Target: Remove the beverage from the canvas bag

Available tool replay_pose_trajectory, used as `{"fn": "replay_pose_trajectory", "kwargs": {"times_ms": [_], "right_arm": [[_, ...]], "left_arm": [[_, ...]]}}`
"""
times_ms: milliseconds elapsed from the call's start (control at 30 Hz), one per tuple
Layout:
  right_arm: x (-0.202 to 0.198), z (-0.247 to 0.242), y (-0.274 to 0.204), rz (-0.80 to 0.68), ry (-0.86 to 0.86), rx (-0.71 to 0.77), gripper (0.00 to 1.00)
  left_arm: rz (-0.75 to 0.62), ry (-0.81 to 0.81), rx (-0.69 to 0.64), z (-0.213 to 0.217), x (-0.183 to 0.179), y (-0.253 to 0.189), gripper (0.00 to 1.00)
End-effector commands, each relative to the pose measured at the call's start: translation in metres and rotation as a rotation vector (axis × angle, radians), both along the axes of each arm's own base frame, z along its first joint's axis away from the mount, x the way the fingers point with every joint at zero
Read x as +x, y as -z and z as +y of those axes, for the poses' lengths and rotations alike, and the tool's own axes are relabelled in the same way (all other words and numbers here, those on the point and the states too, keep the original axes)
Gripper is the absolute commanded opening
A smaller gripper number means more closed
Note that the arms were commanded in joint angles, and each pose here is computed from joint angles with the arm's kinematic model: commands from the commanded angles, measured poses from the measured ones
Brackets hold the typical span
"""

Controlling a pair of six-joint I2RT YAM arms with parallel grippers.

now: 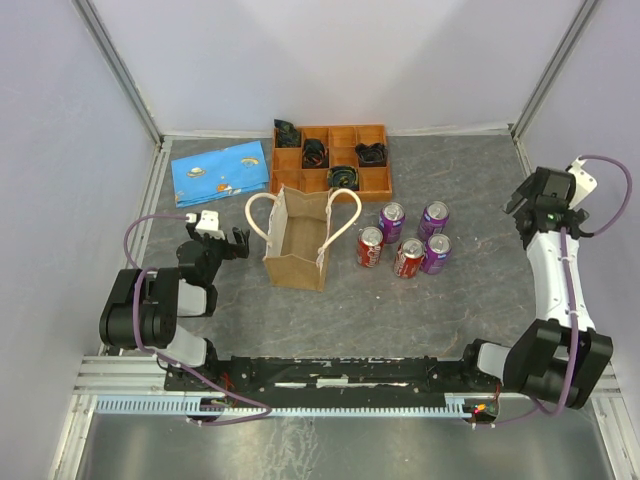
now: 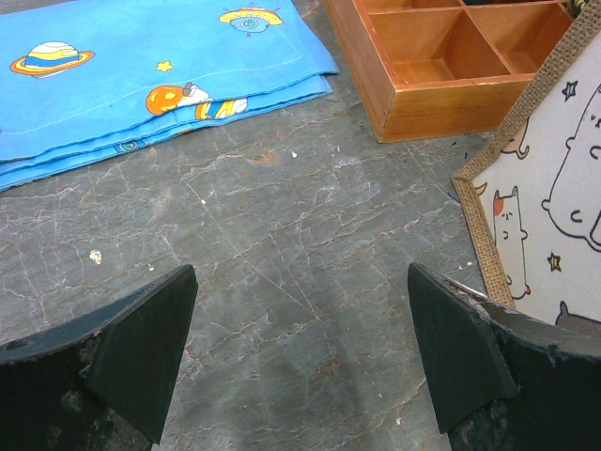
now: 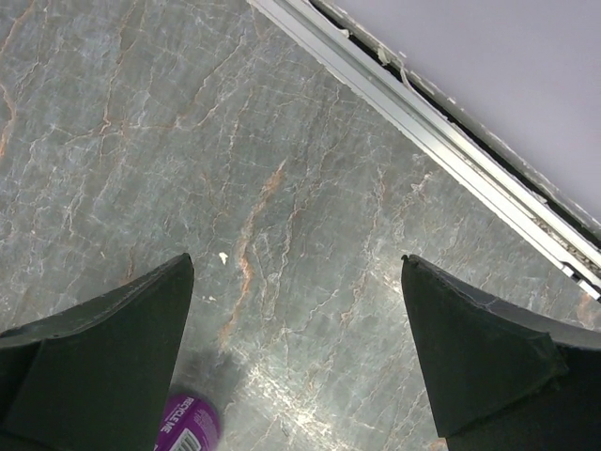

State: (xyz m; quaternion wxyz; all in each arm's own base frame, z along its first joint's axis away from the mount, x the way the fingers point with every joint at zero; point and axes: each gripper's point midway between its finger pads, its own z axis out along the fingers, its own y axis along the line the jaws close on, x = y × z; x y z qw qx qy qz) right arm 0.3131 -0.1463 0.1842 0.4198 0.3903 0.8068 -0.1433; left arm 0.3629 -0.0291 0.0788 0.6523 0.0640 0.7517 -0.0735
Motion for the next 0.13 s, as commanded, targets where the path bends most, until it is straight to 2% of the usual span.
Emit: {"fn": "replay_pose_trajectory", "kwargs": {"times_ms": [0,100], "right_arm": [[0.0021,-0.0095,-0.0197,-0.040,0.060,-0.046,0.99],[0.0045,-0.0069,-0.0202,-0.047,0.046,-0.040,0.99]], "left_arm": [[-0.070,0.016,0.047,0.0010,0.0044,-0.0156,0.99],[-0.072,0.016,0.047,0.0011,0.0045,-0.0160,0.99]]}}
